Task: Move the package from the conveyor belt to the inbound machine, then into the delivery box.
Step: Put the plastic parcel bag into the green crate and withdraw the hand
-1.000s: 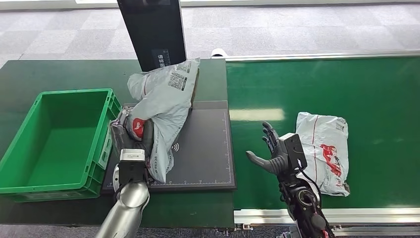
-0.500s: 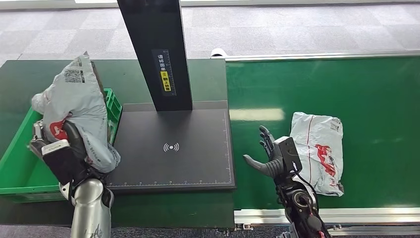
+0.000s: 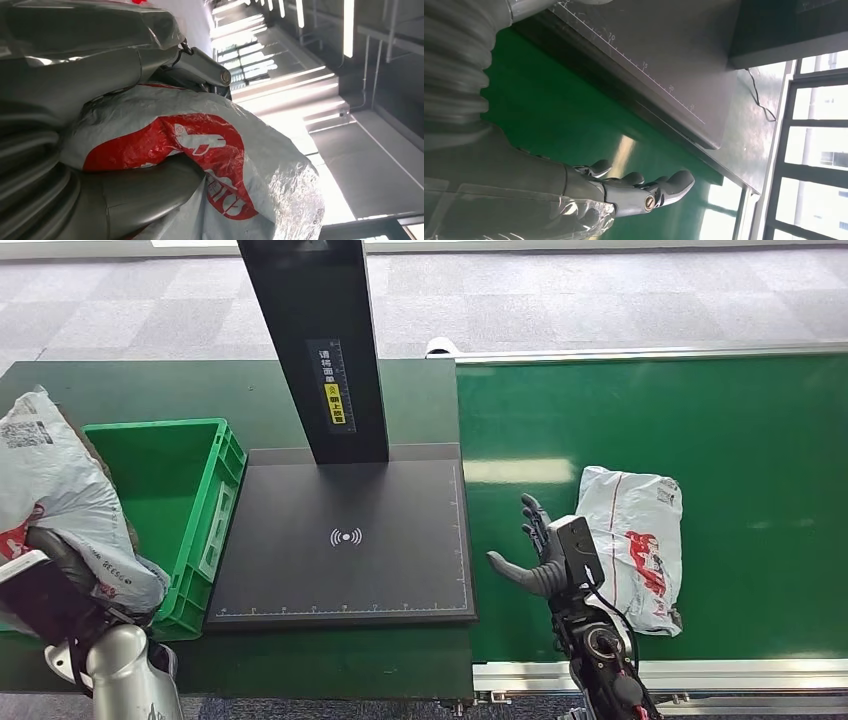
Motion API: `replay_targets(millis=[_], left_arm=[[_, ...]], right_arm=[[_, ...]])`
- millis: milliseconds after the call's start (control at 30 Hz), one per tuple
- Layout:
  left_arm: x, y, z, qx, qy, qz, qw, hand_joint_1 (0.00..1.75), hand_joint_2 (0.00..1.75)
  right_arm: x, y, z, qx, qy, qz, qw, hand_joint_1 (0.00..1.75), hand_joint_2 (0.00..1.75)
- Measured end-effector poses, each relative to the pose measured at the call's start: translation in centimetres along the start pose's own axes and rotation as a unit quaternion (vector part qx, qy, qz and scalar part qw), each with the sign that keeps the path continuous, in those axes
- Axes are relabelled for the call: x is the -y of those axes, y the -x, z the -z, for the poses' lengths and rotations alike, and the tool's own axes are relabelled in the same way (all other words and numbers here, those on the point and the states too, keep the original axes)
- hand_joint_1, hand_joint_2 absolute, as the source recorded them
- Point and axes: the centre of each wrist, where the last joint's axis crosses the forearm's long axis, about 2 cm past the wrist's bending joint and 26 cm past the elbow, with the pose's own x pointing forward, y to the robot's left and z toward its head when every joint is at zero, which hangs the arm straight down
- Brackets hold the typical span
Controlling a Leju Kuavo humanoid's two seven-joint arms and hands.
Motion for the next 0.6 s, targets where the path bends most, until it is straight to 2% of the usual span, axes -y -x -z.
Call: replay_targets(millis=[100,133,167,200,433,567,600], left_arm=[[-0.8,0.6,0.7,0.022,0.003,0.043,0.999,0.26,1.75],[-1.0,0.8,0.9,0.029,0.005,0.056,0.998,0.1,1.75],[-1.1,0.9,1.0,0.035,0.009,0.068,0.997,0.02,1.75],[-1.2,1.0,1.0,0.04,0.014,0.079,0.996,0.0,1.75],[-0.9,1.5,0.8,0.05,0.04,0.111,0.992,0.0,1.75],[-0.6,1.5,1.0,0.047,0.039,0.11,0.992,0.0,0.0],[-0.6,1.5,1.0,0.046,0.039,0.11,0.992,0.0,0.0]], right_arm=[[-0.2,0.0,0.1,0.0,-0.001,-0.002,1.0,0.0,1.75],[-0.3,0.0,0.1,0.0,-0.001,-0.003,1.0,0.0,1.75],[-0.4,0.0,0.1,0.0,-0.001,-0.002,1.0,0.0,1.75],[-0.4,0.0,0.1,0.0,0.0,-0.001,1.0,0.0,1.75],[-0.7,-0.1,0.2,-0.003,-0.001,-0.002,1.0,0.0,1.75],[-0.8,-0.1,0.2,-0.003,-0.001,-0.002,1.0,0.0,1.75],[-0.8,-0.1,0.2,-0.003,-0.001,-0.002,1.0,0.0,1.75]])
